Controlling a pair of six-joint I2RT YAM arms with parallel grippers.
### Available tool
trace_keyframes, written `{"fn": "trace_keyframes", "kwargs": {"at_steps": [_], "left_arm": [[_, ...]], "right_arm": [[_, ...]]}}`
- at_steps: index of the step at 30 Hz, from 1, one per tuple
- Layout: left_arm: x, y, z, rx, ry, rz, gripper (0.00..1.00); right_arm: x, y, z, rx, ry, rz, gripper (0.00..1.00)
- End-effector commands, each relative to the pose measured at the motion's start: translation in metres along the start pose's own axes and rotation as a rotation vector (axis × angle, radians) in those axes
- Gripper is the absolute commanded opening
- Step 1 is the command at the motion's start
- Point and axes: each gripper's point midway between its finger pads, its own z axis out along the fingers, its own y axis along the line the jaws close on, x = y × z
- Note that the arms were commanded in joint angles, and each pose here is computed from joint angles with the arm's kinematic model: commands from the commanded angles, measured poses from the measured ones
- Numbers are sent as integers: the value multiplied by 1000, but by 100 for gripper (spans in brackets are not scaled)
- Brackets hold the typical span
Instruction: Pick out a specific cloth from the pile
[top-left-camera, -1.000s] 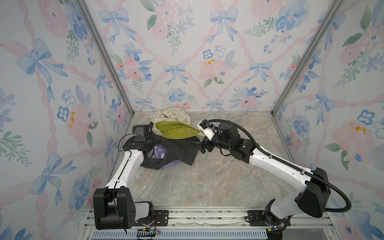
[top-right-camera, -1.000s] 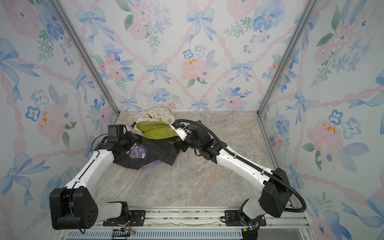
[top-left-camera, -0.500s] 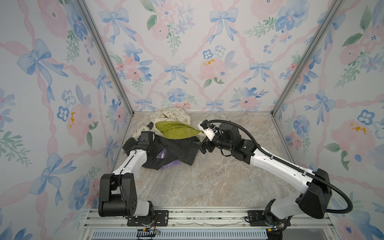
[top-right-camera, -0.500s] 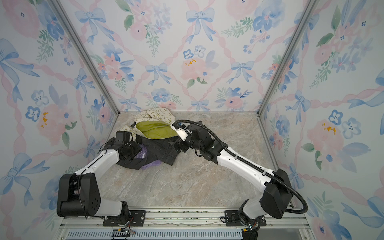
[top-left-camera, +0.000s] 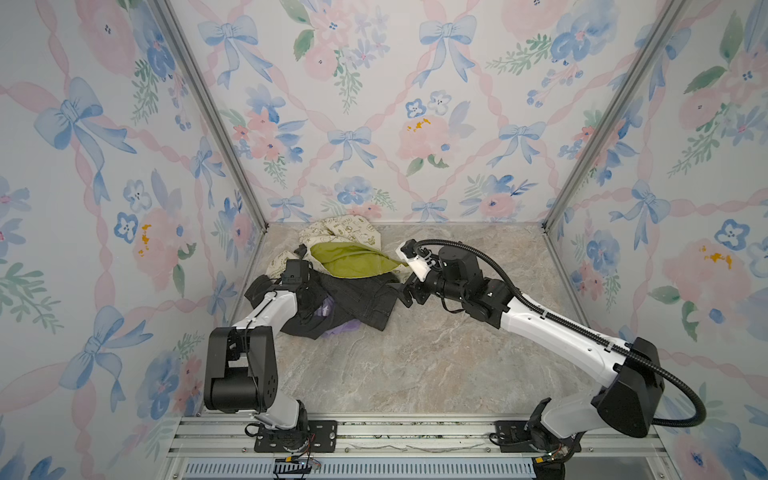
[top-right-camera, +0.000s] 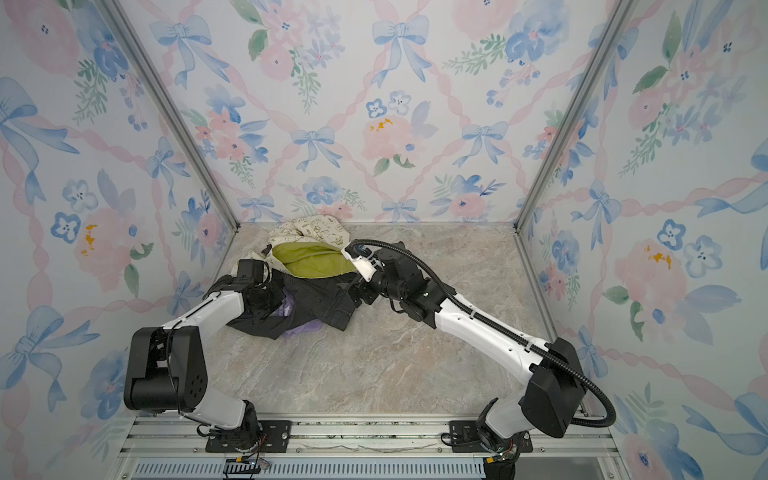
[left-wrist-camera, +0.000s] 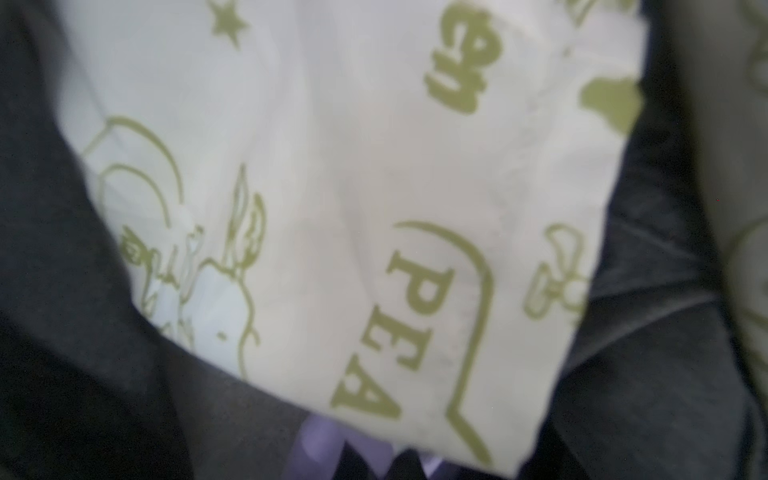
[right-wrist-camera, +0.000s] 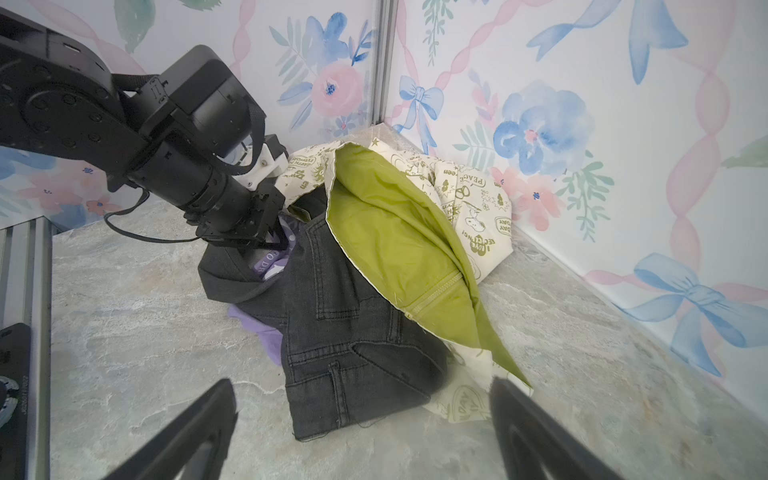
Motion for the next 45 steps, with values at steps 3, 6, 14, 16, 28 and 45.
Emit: {"fn": "trace_keyframes", "kwargs": {"at_steps": [3,6,14,16,28,45], "left_arm": [[-33,-39,-36,121,-94,20,0],[-46,-57,-53,176,-132,35,0],[-78,-90,-103,280,-254,78,0],[-83,-99,-115,315,-280,91,0],[-106,-133,-182,505,-451,120,0],[-136,-170,-271,707,-639,111,0]], "right_arm": [[-1,5,1,-9,4,0,97],[-2,6,4,-15,3,0,97],[-6,7,8,-21,-3,-5,97],[-7,6,9,-22,-3,-7,97],[-10,8,9,-29,-7,-10,97],[-7,9,-2,-25,-4,-16,97]]}}
